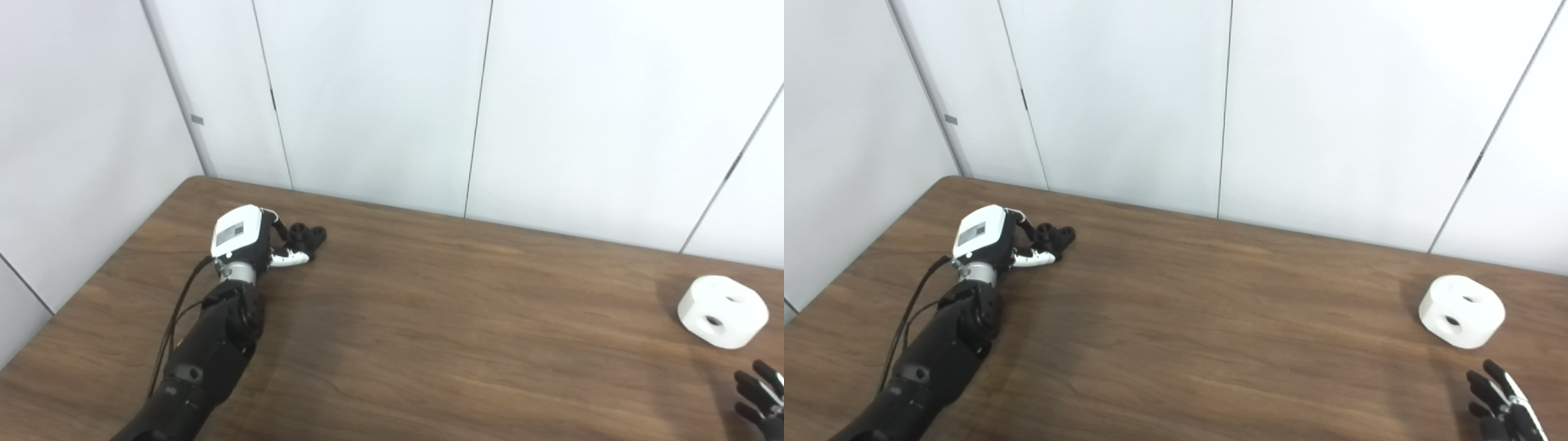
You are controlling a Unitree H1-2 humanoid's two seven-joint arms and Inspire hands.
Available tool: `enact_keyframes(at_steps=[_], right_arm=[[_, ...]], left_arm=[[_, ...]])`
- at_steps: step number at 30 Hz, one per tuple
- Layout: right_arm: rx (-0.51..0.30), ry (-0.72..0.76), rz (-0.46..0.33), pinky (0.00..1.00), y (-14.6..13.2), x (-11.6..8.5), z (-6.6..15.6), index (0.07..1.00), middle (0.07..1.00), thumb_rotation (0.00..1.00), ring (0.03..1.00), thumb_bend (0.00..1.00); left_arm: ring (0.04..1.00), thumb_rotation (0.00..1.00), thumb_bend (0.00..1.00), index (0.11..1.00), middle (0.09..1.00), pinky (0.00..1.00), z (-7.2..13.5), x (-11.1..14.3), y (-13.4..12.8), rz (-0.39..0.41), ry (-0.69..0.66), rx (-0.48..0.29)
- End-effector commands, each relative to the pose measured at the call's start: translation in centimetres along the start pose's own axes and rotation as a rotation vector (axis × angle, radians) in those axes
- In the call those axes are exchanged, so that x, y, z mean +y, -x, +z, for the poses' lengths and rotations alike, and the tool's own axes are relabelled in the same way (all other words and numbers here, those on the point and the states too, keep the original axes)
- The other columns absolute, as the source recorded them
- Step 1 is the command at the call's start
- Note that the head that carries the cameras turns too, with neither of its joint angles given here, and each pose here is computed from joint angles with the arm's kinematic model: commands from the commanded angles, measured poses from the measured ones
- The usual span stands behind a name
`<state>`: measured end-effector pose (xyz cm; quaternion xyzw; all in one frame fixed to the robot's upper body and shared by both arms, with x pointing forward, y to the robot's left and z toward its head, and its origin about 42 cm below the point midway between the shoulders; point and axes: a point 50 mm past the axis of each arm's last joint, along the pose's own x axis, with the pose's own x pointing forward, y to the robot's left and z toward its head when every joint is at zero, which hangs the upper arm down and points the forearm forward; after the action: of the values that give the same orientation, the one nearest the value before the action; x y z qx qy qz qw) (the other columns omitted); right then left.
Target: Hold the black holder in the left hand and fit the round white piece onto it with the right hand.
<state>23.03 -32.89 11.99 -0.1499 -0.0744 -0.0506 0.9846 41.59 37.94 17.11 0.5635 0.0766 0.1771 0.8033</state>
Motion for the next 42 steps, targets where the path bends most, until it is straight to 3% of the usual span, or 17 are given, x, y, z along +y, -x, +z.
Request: enact_keyframes(at_steps=[1, 9, 18, 26, 29, 31, 34, 42], right_arm=[[0.018, -0.010, -0.005, 0.82, 1.1, 0.2, -0.6, 0.904, 0.858, 0.91, 0.875, 0.59], [0.015, -0.061, 0.034, 0.89, 1.1, 0.2, -0.8, 0.928, 0.891, 0.91, 0.913, 0.57], [0.034, -0.115, 0.038, 0.87, 1.0, 0.3, -0.7, 0.912, 0.876, 0.89, 0.900, 0.61], [0.025, -0.085, 0.033, 0.85, 1.1, 0.8, -0.2, 0.905, 0.865, 0.89, 0.885, 0.59], [0.029, -0.075, 0.032, 0.88, 1.1, 1.1, 0.3, 0.901, 0.860, 0.89, 0.889, 0.58], [0.025, -0.068, 0.028, 0.89, 1.0, 1.3, 0.4, 0.898, 0.854, 0.88, 0.891, 0.58], [0.018, -0.064, 0.031, 0.89, 1.0, 1.7, 0.6, 0.896, 0.849, 0.87, 0.884, 0.56], [-0.008, -0.040, 0.031, 0.90, 0.7, 2.9, 1.6, 0.902, 0.847, 0.90, 0.887, 0.58]], left_arm=[[0.855, 0.05, 0.52, 0.481, 0.742, 0.88, -0.1, 1.8, -0.5, 0.063, -0.012, -0.027], [0.844, 0.05, 0.52, 0.482, 0.741, 0.83, -0.1, 1.6, 0.0, 0.047, 0.006, -0.053], [0.861, 0.05, 0.52, 0.483, 0.759, 0.80, 1.3, 2.2, 2.4, -0.023, 0.065, -0.129], [0.827, 0.05, 0.52, 0.484, 0.749, 0.74, 3.1, 2.6, 5.6, -0.045, 0.046, -0.256], [0.838, 0.05, 0.52, 0.484, 0.762, 0.75, 4.1, 2.6, 7.1, -0.067, 0.072, -0.308], [0.844, 0.05, 0.52, 0.484, 0.770, 0.76, 4.7, 2.5, 8.3, -0.096, 0.091, -0.358], [0.827, 0.05, 0.52, 0.485, 0.757, 0.71, 5.7, 2.3, 10.0, -0.138, 0.110, -0.422], [0.843, 0.06, 0.52, 0.486, 0.778, 0.75, 8.1, 1.0, 15.8, -0.253, 0.172, -0.589]])
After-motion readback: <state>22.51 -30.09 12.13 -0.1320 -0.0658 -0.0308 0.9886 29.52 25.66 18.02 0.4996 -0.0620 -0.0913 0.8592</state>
